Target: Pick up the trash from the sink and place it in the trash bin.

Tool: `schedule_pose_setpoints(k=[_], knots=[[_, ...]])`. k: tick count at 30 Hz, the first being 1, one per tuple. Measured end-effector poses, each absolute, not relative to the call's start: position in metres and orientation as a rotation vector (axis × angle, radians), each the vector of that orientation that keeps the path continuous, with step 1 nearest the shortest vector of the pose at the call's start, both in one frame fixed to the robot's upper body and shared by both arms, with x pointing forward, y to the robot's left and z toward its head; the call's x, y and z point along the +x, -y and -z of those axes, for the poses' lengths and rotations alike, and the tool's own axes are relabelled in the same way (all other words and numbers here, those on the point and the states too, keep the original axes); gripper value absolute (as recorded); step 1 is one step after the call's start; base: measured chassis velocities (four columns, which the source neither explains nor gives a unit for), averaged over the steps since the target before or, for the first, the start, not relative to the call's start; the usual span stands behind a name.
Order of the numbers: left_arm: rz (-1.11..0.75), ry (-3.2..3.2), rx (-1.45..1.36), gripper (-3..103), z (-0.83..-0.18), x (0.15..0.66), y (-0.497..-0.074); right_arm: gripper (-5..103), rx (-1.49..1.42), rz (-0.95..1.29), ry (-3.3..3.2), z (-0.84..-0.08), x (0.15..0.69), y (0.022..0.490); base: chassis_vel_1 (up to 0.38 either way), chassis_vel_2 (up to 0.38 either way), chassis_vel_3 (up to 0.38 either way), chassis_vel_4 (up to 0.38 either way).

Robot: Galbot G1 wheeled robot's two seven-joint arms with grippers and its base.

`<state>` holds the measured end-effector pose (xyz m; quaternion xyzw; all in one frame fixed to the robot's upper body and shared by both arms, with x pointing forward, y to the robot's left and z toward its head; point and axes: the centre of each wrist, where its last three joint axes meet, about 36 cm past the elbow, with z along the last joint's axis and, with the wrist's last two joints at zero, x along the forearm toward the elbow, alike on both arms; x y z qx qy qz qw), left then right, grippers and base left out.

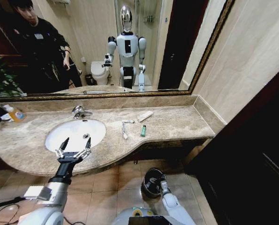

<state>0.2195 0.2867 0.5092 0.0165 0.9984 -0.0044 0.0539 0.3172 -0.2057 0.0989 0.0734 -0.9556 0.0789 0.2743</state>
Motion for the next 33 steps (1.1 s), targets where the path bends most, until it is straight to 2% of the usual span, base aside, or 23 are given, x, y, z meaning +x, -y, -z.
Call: schedule_pose_setpoints(k=[12, 21, 29, 33], knots=[[0.013, -3.033, 0.05, 100, -0.509, 0.219, -0.287, 100, 0.254, -0.229, 2.689, -0.144, 0.293, 0.212, 0.0, 0.0, 0.0, 0.0], [0.013, -3.033, 0.05, 100, -0.509, 0.219, -0.287, 100, 0.269, -0.266, 3.013, -0.241, 0.274, 0.231, 0.0, 0.0, 0.0, 0.0], [0.013, -3.033, 0.05, 100, -0.509, 0.219, -0.287, 100, 0.286, -0.22, 3.184, -0.321, 0.262, 0.223, 0.0, 0.0, 0.0, 0.0], [0.013, -3.033, 0.05, 100, -0.509, 0.219, -0.287, 100, 0.282, -0.183, 3.253, -0.36, 0.276, 0.207, 0.0, 0.0, 0.0, 0.0]])
